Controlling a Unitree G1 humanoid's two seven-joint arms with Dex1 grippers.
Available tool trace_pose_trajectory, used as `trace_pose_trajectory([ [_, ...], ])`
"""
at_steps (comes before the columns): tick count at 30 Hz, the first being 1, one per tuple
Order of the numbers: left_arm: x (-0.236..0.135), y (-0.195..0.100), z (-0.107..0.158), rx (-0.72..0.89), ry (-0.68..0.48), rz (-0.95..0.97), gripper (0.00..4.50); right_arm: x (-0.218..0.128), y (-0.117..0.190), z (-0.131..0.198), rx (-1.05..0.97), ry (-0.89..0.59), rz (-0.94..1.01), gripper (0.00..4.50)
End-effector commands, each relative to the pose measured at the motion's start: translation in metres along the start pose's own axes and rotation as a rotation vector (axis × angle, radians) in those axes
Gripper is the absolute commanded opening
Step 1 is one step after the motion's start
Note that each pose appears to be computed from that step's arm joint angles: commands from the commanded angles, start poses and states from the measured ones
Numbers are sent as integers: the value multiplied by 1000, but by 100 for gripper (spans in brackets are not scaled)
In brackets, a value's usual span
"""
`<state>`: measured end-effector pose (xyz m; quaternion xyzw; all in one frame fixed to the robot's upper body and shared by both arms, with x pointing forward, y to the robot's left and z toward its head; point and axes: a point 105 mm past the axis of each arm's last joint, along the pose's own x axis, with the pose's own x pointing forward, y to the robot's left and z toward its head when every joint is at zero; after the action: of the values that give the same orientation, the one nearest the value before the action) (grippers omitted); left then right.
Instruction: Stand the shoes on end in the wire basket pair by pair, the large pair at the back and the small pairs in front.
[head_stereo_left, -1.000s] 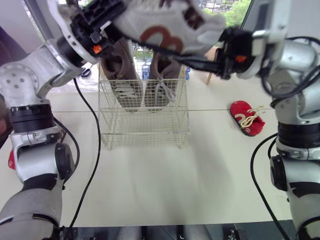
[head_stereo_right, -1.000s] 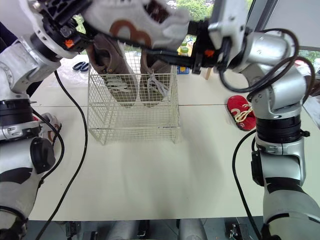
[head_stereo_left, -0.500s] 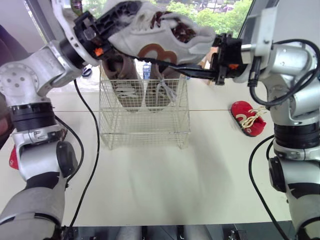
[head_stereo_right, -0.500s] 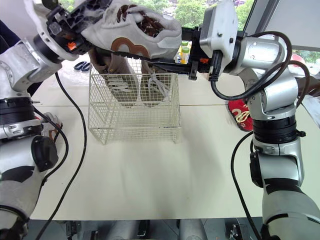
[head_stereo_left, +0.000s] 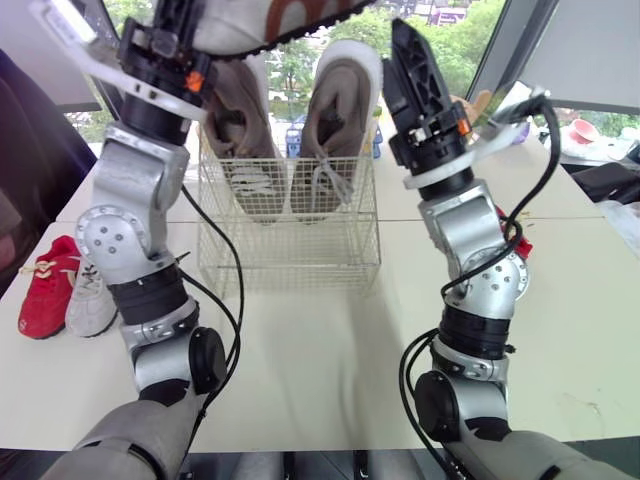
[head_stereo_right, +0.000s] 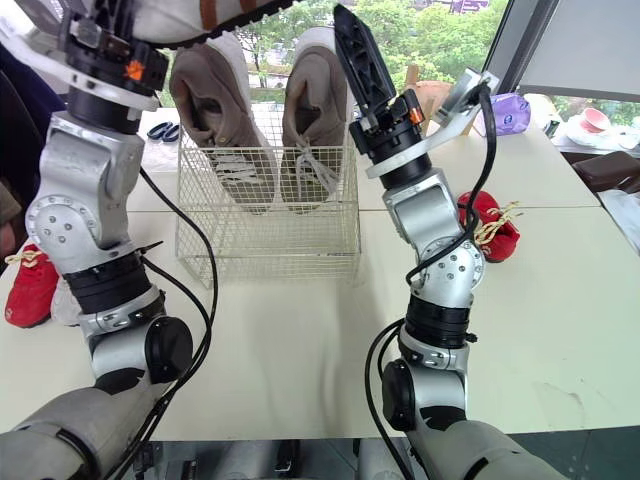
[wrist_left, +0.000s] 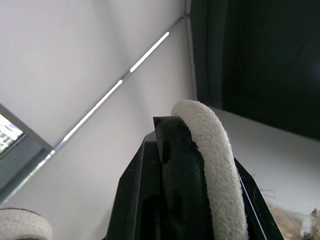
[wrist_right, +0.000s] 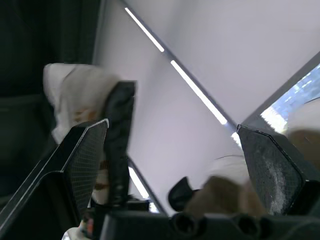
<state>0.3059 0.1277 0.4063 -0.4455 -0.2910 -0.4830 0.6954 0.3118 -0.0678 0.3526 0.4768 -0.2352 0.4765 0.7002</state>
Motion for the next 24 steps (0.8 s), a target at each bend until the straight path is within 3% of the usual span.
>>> trace_pose_trajectory([
  [1,1,-5,-6,49,26,-23,34,11,28,0,52,-29,98,447],
  [13,-10,17,-33,140,132,55,34,19,32,-5,56,-9,120,447],
  [16,-10,16,-32,141,131,54,34,20,27,-6,45,-15,101,370],
  [22,-16,19,-39,205,198,68,34,21,28,-7,47,-17,103,118],
  [24,-18,21,-41,220,219,72,34,21,28,-7,47,-23,98,76],
])
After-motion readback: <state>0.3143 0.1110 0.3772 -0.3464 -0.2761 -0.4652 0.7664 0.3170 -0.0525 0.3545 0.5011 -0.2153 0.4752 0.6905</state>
